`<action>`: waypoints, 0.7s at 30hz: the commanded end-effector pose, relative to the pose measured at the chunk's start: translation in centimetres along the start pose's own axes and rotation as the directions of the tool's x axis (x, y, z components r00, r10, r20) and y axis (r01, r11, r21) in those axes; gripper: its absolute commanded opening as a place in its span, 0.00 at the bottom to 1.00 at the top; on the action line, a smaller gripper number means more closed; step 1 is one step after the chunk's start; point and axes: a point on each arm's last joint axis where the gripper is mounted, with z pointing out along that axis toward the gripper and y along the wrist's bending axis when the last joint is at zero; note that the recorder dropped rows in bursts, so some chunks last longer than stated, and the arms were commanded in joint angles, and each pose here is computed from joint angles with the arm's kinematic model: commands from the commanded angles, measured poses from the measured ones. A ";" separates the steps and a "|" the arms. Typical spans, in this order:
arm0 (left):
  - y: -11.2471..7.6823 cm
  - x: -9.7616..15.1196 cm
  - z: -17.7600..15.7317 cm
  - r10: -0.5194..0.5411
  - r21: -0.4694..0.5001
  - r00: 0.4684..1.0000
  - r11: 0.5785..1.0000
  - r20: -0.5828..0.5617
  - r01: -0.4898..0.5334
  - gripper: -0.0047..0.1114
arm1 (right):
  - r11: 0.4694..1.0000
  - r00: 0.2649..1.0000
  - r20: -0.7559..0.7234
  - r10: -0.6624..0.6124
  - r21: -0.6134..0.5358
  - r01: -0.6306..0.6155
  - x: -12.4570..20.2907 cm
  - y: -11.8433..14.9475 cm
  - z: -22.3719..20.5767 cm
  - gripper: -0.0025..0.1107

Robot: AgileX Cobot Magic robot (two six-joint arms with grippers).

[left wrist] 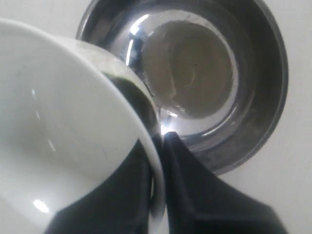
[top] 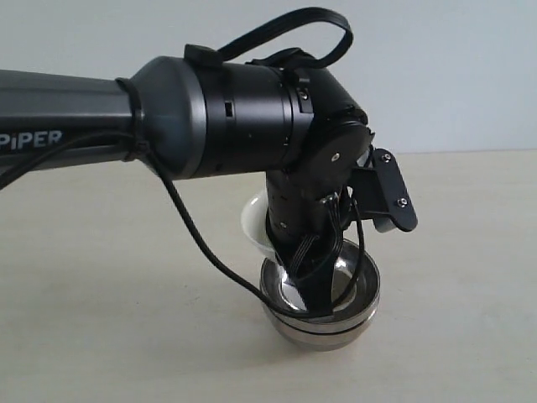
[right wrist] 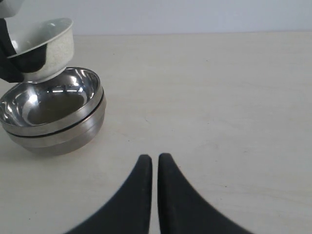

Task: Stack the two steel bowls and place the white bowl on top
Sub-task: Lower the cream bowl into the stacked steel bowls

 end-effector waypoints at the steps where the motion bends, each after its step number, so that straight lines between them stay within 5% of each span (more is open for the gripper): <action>1: -0.4 -0.7 -0.2 -0.018 0.013 0.999 1.000 0.034 0.018 0.07 | 1.000 1.000 0.016 -0.002 0.002 0.002 -0.1 0.0 -0.1 0.02; 21: -1.2 -1.2 -0.3 -0.066 0.103 0.994 0.993 0.087 0.057 0.07 | 1.000 1.000 0.016 -0.002 0.002 0.002 -0.1 0.0 -0.1 0.02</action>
